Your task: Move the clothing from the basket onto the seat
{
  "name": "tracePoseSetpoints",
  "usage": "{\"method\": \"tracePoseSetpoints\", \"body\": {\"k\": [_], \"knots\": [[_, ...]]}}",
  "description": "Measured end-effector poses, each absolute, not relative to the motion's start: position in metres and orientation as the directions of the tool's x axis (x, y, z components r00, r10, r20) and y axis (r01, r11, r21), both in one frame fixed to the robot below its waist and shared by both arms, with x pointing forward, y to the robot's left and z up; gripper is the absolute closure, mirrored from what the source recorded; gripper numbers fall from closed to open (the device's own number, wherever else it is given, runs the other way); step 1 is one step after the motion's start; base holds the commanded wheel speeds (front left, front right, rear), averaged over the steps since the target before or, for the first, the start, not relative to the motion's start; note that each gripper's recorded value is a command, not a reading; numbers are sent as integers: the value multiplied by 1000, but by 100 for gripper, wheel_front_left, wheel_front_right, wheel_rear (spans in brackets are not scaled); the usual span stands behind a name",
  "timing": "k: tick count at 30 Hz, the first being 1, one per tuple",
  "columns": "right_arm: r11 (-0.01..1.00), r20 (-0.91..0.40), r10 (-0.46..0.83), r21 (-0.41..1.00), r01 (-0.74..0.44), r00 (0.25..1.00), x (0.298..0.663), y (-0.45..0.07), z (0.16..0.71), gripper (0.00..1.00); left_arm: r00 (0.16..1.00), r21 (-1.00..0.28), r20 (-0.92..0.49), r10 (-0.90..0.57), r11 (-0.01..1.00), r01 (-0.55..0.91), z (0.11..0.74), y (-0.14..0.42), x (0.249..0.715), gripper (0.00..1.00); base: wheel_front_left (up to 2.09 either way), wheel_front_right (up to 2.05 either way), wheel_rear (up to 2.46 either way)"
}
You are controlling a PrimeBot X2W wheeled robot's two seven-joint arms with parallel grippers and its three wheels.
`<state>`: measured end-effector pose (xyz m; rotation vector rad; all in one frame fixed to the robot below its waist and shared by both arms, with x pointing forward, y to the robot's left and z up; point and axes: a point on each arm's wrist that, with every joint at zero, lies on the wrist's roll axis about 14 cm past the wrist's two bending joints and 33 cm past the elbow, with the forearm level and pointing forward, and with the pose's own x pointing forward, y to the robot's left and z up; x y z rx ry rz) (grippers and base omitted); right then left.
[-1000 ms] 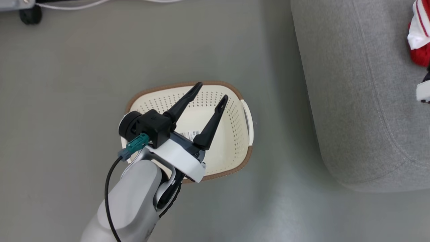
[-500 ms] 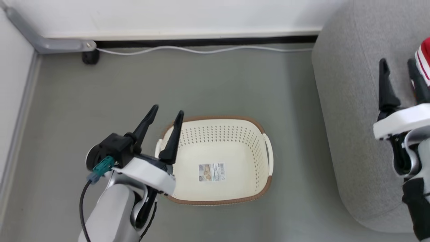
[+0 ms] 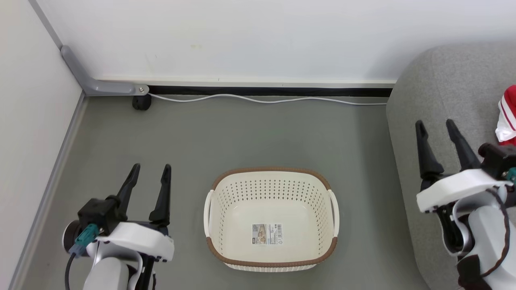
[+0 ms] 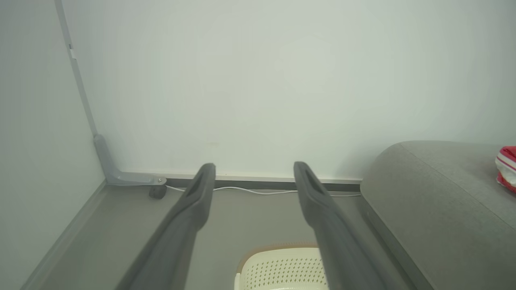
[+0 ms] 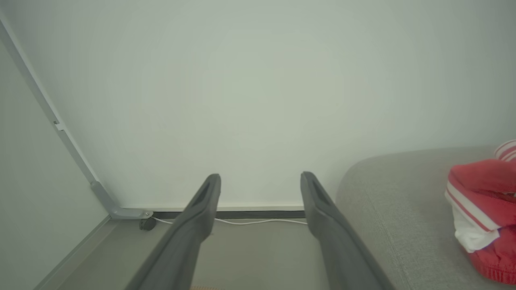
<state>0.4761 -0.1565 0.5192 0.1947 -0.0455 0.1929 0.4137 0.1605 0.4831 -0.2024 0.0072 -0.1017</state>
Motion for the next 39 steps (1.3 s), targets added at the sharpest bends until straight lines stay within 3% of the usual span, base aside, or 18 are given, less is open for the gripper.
{"method": "tracePoseSetpoints", "body": {"k": [12,22,39], "knots": [[962,19,178,206,-178,984,426,-152,496,0,1000,-193,-11,-20,981,17,476,185,383,0,0,0,0],[962,-11,129,243,-123,992,399,-159,482,0,998,-175,-25,-51,984,46,471,176,365,0,0,0,0],[967,-6,102,235,-98,995,392,-164,483,0,994,-184,-48,-101,979,91,463,159,352,0,0,0,0]]}}
